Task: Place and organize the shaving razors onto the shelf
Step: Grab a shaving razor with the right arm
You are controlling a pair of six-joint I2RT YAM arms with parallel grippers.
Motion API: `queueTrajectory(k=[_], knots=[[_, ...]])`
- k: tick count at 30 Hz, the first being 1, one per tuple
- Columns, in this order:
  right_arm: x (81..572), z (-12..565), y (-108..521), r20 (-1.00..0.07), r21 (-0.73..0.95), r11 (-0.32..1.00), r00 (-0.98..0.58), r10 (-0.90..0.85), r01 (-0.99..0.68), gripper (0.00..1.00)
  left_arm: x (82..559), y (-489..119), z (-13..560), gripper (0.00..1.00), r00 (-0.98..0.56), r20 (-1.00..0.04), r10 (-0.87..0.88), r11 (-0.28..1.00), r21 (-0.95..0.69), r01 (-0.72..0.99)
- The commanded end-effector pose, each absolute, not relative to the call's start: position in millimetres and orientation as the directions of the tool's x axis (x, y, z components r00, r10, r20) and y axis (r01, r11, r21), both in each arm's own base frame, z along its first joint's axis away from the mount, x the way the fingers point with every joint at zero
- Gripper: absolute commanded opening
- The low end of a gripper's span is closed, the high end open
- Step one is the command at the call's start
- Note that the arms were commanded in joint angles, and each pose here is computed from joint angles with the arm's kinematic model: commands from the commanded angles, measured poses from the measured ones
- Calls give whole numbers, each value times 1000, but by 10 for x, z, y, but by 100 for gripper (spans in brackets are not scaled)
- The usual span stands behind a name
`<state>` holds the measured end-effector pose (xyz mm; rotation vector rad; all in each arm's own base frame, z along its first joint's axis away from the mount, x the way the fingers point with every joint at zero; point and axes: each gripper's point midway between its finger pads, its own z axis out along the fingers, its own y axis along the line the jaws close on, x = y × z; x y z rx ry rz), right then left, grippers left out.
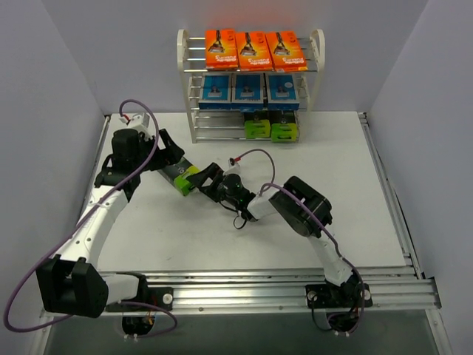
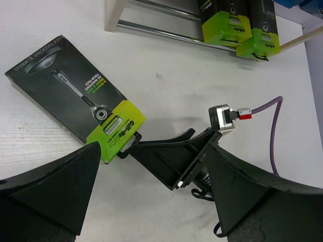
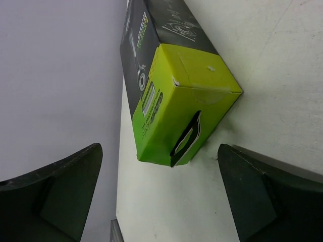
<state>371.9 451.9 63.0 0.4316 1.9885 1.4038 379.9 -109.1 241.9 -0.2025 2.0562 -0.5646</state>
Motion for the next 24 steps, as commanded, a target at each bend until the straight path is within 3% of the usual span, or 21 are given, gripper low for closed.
queueTrajectory(k=[1, 5, 10, 17, 24], knots=[[3779, 431, 4527, -295, 917, 397, -723, 625, -31, 93, 3838, -1059, 2727, 94, -462, -802, -378, 871, -478, 117], [3848, 447, 4576, -276, 924, 383, -718, 639, -15, 88, 3851, -1031, 2712, 94, -461, -800, -383, 871, -479, 108], [3859, 359, 4617, -243, 936, 351, -727, 642, -3, 67, 3869, -1015, 2695, 94, -467, -792, -393, 864, -491, 107], [3839, 278, 4596, -237, 936, 351, -723, 649, 8, 57, 3873, -1019, 2704, 94, -466, -791, -395, 858, -499, 119], [3810, 309, 4501, -223, 945, 328, -715, 663, 10, 31, 3865, -1010, 2709, 94, -463, -796, -391, 862, -493, 120]])
